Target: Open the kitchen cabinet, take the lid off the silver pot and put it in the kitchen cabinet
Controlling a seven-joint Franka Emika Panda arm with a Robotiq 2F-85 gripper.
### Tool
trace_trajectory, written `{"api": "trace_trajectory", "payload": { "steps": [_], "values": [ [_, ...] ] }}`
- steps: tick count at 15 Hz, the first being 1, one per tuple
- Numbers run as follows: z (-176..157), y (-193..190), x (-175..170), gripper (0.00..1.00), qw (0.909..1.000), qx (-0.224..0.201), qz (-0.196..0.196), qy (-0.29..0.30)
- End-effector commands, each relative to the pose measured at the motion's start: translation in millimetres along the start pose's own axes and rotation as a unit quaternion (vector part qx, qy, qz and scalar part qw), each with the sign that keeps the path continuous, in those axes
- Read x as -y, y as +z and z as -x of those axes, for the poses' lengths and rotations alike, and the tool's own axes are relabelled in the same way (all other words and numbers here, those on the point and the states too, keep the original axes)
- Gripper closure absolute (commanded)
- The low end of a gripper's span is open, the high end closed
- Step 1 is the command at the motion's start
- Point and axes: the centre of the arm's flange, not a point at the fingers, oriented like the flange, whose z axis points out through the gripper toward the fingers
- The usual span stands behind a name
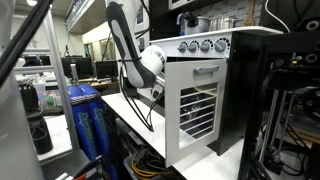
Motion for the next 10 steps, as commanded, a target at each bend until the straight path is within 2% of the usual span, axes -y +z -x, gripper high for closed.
{"api": "trace_trajectory", "payload": {
  "steps": [1,2,3,10],
  "values": [
    [0.0,0.0,0.0,0.31,1.0,0.0,0.0,0.0],
    [0.0,0.0,0.0,0.31,1.0,0.0,0.0,0.0],
    [0.0,0.0,0.0,0.56,1.0,0.0,0.0,0.0],
    [13.0,8.7,-4.0,0.56,0.9956,0.067,-0.008,-0.064]
  ]
}}
